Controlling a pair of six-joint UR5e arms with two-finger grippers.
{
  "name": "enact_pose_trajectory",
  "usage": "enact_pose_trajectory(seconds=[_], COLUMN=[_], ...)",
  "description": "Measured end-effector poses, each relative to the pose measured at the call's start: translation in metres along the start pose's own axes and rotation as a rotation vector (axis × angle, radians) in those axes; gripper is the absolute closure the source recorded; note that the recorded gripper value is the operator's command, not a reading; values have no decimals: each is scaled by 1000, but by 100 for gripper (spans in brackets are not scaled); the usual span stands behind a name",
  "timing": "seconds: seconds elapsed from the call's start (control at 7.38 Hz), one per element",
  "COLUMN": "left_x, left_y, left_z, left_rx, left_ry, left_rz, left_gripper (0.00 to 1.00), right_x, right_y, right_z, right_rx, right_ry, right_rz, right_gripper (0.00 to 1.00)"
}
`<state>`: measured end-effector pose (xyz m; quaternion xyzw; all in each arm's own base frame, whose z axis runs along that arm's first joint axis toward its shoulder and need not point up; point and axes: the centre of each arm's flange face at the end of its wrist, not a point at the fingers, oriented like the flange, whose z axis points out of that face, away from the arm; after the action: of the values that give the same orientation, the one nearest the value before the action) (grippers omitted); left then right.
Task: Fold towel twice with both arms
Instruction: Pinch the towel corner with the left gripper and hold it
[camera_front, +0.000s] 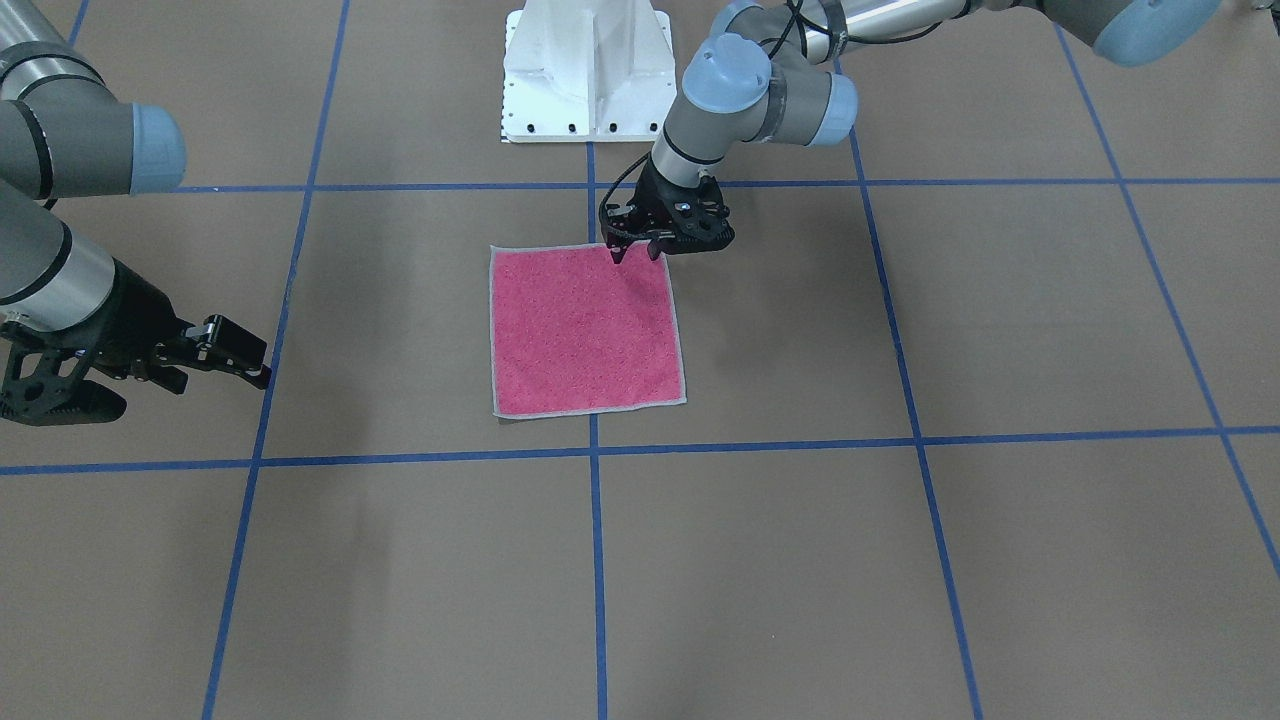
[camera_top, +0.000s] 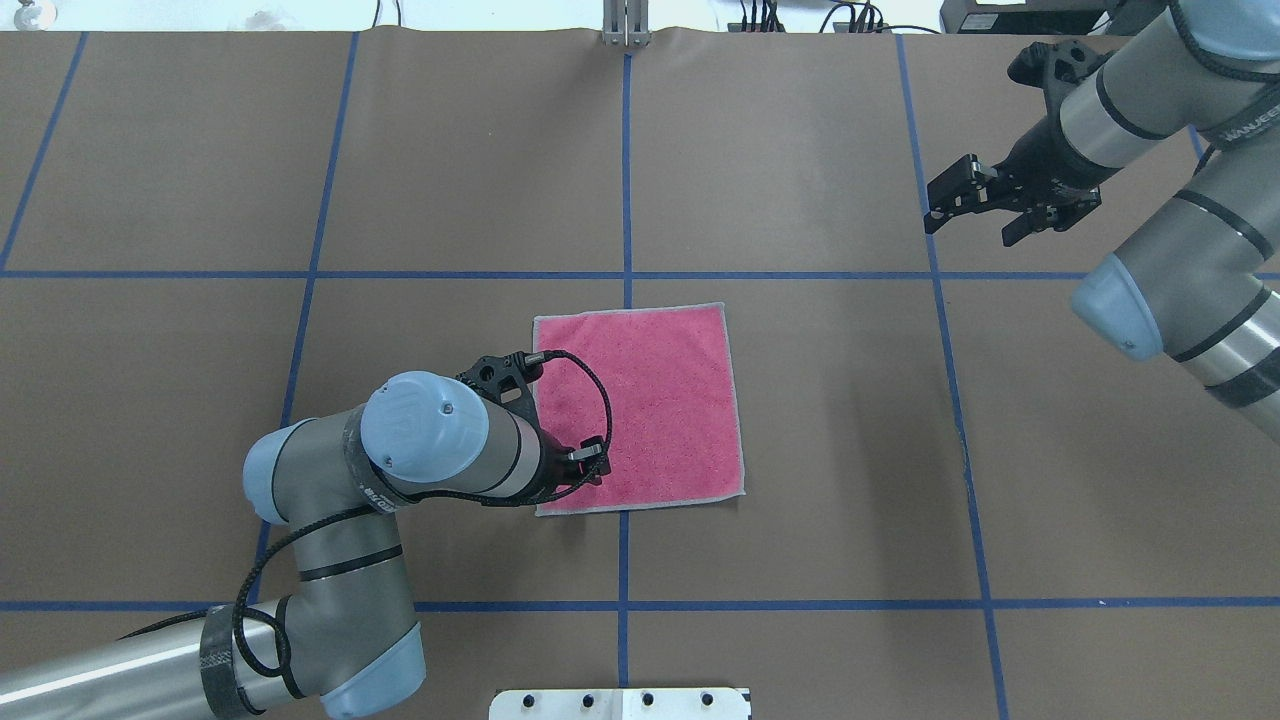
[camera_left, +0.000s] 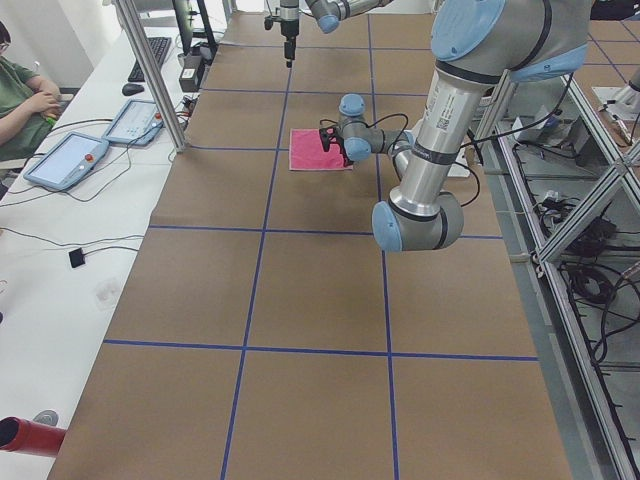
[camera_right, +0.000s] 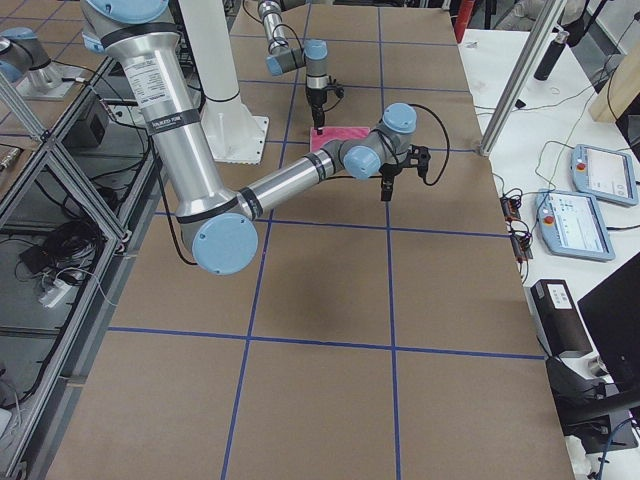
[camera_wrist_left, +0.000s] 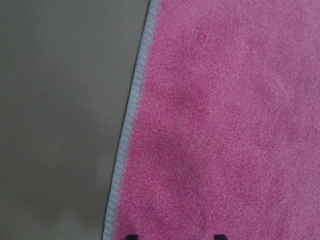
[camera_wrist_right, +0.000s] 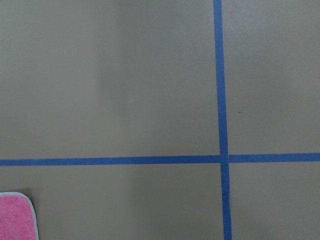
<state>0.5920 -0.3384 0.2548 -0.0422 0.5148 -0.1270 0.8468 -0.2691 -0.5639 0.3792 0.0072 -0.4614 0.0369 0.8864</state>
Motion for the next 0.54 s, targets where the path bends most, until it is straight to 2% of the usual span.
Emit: enact_pose_trajectory(seconds=[0.14,0.54], left_x=[0,0], left_y=[0,1], left_z=[0,0], left_rx=[0,0], left_ry=[0,0], left_rz=[0,2], left_gripper=[23,23], right_x=[1,3], right_y=[0,0], right_z=[1,2], right_rx=[-1,-3], right_ry=[1,4], right_rz=[1,4], right_gripper=[1,1])
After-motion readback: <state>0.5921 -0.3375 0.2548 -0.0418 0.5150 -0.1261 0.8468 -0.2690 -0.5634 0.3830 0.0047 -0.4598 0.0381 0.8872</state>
